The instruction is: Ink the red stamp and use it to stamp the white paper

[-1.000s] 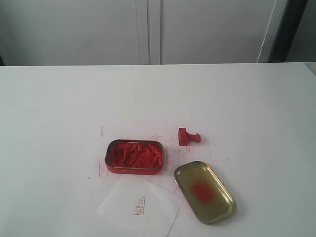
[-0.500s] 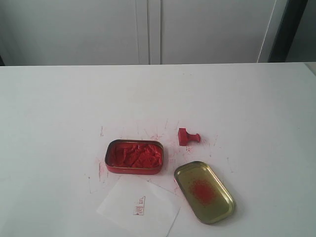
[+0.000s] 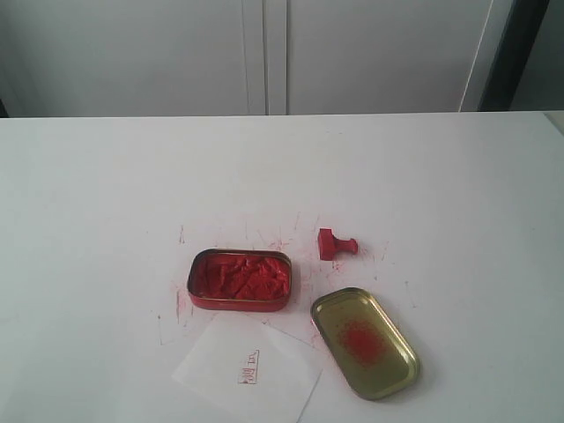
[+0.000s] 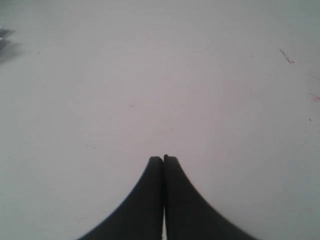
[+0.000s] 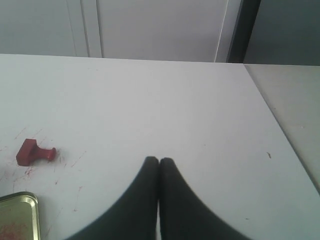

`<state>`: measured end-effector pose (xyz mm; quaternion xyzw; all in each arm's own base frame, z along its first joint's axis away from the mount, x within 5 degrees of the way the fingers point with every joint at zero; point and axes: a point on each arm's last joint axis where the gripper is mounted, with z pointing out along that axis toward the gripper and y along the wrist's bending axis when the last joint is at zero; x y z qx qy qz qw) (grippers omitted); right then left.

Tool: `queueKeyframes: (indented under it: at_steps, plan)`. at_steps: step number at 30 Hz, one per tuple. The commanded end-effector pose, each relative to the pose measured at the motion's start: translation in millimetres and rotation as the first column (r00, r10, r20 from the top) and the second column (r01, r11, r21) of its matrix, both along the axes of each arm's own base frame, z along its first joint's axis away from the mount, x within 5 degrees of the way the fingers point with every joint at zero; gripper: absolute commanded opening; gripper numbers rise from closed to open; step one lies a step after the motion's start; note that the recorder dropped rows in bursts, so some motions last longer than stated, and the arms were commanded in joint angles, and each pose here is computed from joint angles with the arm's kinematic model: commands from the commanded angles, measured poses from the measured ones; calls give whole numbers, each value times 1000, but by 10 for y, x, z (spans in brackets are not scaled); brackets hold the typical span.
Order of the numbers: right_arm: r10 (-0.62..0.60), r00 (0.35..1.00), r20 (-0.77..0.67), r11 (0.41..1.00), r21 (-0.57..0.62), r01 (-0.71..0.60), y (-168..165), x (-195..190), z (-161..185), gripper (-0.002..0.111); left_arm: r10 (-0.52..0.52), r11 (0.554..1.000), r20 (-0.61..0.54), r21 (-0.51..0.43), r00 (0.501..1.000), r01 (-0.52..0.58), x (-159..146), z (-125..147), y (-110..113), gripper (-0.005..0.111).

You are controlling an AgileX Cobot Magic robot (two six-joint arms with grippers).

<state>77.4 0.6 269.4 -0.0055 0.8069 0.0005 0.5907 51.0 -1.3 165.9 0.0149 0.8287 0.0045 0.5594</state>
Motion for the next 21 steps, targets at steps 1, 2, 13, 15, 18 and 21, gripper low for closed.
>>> queueKeyframes:
  at_steps: [1,2,13,15,18,21]
  plan:
    - [-3,1000,15,1000,-16,3,-6,-4,4,0,2,1000,-2,-4,1000,-2,-2,-15,0,0]
    - [-3,1000,15,1000,-16,3,-6,-4,4,0,2,1000,-2,-4,1000,-2,-2,-15,0,0]
    - [-3,1000,20,1000,-16,3,-6,-12,8,0,2,1000,-2,-4,1000,-2,-2,-15,0,0]
    - [-3,999,40,1000,-15,3,-6,-40,22,0,2,1000,-2,-4,1000,-2,-2,-15,0,0]
    - [-3,997,80,1000,-15,4,-6,-100,51,0,2,1000,-2,-4,1000,-2,-2,-15,0,0]
    - [-3,993,120,1000,-15,5,-6,-162,76,0,2,1000,-2,-4,1000,-2,-2,-15,0,0]
